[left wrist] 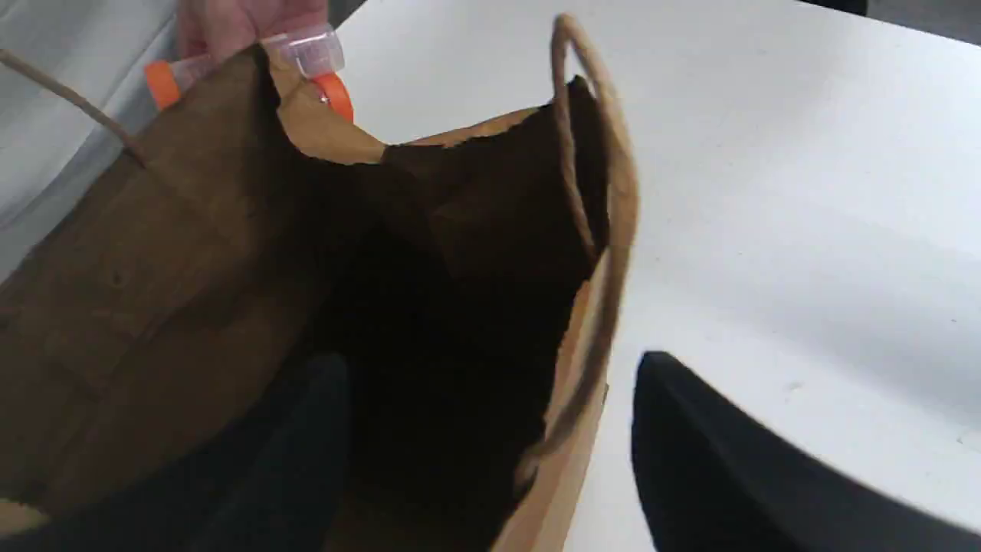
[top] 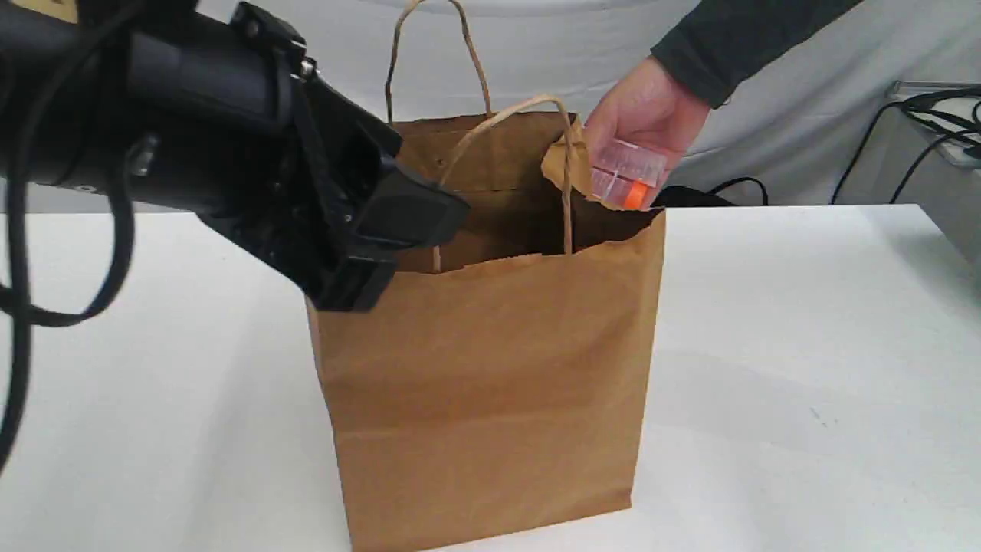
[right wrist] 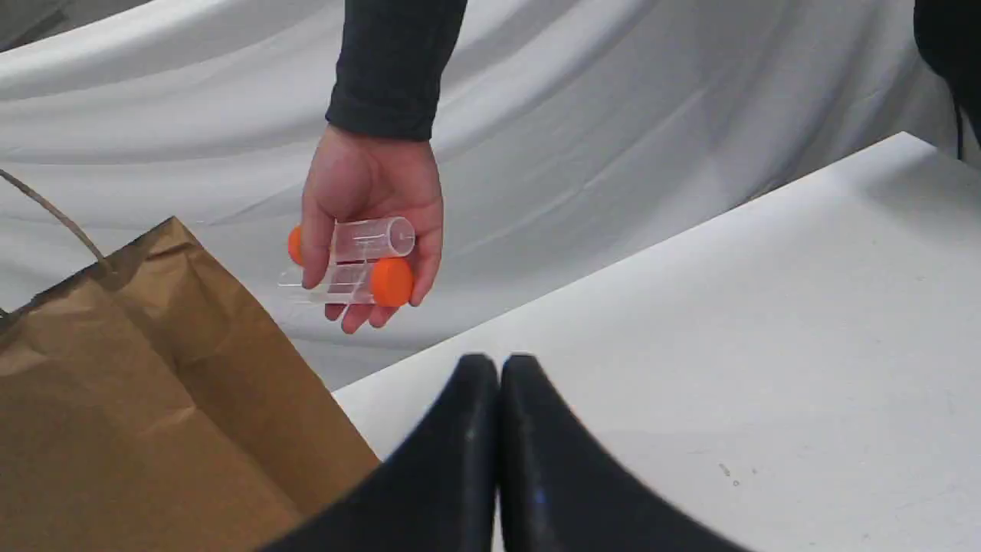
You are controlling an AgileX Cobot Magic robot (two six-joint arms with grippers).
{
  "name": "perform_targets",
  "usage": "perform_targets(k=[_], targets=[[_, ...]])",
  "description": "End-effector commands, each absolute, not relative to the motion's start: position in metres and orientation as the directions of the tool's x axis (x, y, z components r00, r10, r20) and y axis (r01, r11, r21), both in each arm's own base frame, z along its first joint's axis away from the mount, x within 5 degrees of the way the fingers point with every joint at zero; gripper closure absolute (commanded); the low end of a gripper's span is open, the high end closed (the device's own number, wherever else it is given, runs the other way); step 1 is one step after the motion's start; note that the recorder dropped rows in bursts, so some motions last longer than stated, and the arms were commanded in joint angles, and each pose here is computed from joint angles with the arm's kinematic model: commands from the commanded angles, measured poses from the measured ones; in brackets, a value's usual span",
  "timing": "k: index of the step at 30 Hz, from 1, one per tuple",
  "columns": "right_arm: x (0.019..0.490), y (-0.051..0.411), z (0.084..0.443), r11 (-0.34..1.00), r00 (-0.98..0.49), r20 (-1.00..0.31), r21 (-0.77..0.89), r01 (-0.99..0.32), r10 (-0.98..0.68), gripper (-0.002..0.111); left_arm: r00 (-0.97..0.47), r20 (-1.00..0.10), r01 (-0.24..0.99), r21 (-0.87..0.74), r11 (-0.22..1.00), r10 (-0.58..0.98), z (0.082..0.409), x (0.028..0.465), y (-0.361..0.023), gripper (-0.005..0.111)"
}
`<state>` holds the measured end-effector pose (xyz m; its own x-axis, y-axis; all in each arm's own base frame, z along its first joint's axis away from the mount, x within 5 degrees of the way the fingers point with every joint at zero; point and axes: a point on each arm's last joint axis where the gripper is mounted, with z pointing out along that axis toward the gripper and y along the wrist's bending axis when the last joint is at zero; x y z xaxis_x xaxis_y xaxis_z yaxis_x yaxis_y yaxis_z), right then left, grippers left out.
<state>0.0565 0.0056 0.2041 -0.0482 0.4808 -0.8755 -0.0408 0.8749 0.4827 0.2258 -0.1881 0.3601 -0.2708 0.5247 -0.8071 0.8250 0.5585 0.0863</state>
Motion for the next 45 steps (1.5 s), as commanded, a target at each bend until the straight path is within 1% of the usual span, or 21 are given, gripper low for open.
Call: perform_targets(k=[1, 3, 5, 8, 11, 12, 16, 18, 20, 23, 24, 26, 29, 34, 37, 39, 40, 42, 45], targets=[[0.056, 0.005, 0.203, 0.884, -0.051, -0.885, 0.466, -0.036, 0.464, 0.108, -0.296, -0.815, 0.819, 0.052, 0.572, 0.498, 0.355, 0.233, -0.196, 0.050], [0.056, 0.005, 0.203, 0.884, -0.051, -0.885, 0.466, -0.036, 0.464, 0.108, -0.312, -0.816, 0.816, 0.032, 0.577, 0.487, 0.352, 0.235, -0.199, 0.053], [0.056, 0.005, 0.203, 0.884, -0.051, -0.885, 0.466, -0.036, 0.464, 0.108, -0.326, -0.826, 0.809, 0.008, 0.588, 0.460, 0.350, 0.238, -0.201, 0.058], [0.056, 0.005, 0.204, 0.884, -0.034, -0.885, 0.466, -0.035, 0.465, 0.108, -0.332, -0.849, 0.794, -0.016, 0.608, 0.410, 0.353, 0.241, -0.203, 0.076], [0.056, 0.004, 0.206, 0.874, -0.015, -0.875, 0.484, -0.035, 0.484, 0.108, -0.328, -0.859, 0.787, -0.019, 0.617, 0.393, 0.354, 0.242, -0.203, 0.104], [0.056, 0.004, 0.206, 0.864, -0.013, -0.864, 0.503, -0.036, 0.503, 0.108, -0.322, -0.860, 0.789, -0.012, 0.615, 0.396, 0.354, 0.242, -0.203, 0.106], [0.056, 0.004, 0.207, 0.797, -0.009, -0.798, 0.602, -0.046, 0.602, 0.108, -0.310, -0.861, 0.794, -0.002, 0.608, 0.402, 0.354, 0.242, -0.204, 0.107], [0.055, 0.004, 0.214, 0.787, 0.007, -0.788, 0.614, -0.059, 0.616, 0.108, -0.310, -0.861, 0.794, -0.002, 0.608, 0.402, 0.354, 0.242, -0.204, 0.107], [0.051, 0.004, 0.237, 0.789, 0.063, -0.788, 0.606, -0.102, 0.613, 0.108, -0.310, -0.861, 0.794, -0.002, 0.608, 0.402, 0.354, 0.242, -0.204, 0.107], [0.038, 0.004, 0.282, 0.843, 0.193, -0.821, 0.513, -0.162, 0.537, 0.108, -0.312, -0.860, 0.794, -0.003, 0.607, 0.404, 0.354, 0.242, -0.204, 0.107], [0.033, 0.004, 0.301, 0.858, 0.235, -0.826, 0.482, -0.177, 0.512, 0.108, -0.312, -0.860, 0.794, -0.003, 0.607, 0.404, 0.354, 0.242, -0.204, 0.107], [0.032, 0.004, 0.331, 0.873, 0.261, -0.834, 0.451, -0.184, 0.486, 0.108, -0.316, -0.859, 0.794, -0.007, 0.608, 0.402, 0.353, 0.243, -0.204, 0.107], [0.042, 0.006, 0.377, 0.915, 0.261, -0.879, 0.363, -0.174, 0.398, 0.108, -0.333, -0.862, 0.792, -0.035, 0.610, 0.382, 0.353, 0.243, -0.206, 0.107], [0.081, 0.013, 0.449, 0.970, 0.156, -0.967, 0.172, -0.171, 0.199, 0.108, -0.343, -0.865, 0.789, -0.053, 0.612, 0.367, 0.353, 0.242, -0.206, 0.107], [0.111, 0.018, 0.486, 0.972, 0.072, -0.991, 0.099, -0.214, 0.117, 0.108, -0.343, -0.865, 0.789, -0.053, 0.612, 0.367, 0.353, 0.242, -0.206, 0.107], [0.127, 0.022, 0.503, 0.964, 0.009, -0.995, 0.090, -0.250, 0.095, 0.108, -0.343, -0.865, 0.789, -0.053, 0.612, 0.367, 0.353, 0.242, -0.206, 0.107], [0.140, 0.024, 0.510, 0.960, -0.035, -0.997, 0.076, -0.271, 0.069, 0.108, -0.344, -0.864, 0.790, -0.054, 0.611, 0.368, 0.353, 0.242, -0.206, 0.107], [0.153, 0.028, 0.524, 0.951, -0.075, -0.997, 0.032, -0.308, 0.010, 0.108, -0.342, -0.864, 0.790, -0.052, 0.610, 0.370, 0.353, 0.242, -0.206, 0.107], [0.183, 0.030, 0.534, 0.939, -0.146, -0.987, -0.009, -0.343, -0.063, 0.108, -0.343, -0.863, 0.791, -0.053, 0.610, 0.370, 0.353, 0.242, -0.206, 0.107]])
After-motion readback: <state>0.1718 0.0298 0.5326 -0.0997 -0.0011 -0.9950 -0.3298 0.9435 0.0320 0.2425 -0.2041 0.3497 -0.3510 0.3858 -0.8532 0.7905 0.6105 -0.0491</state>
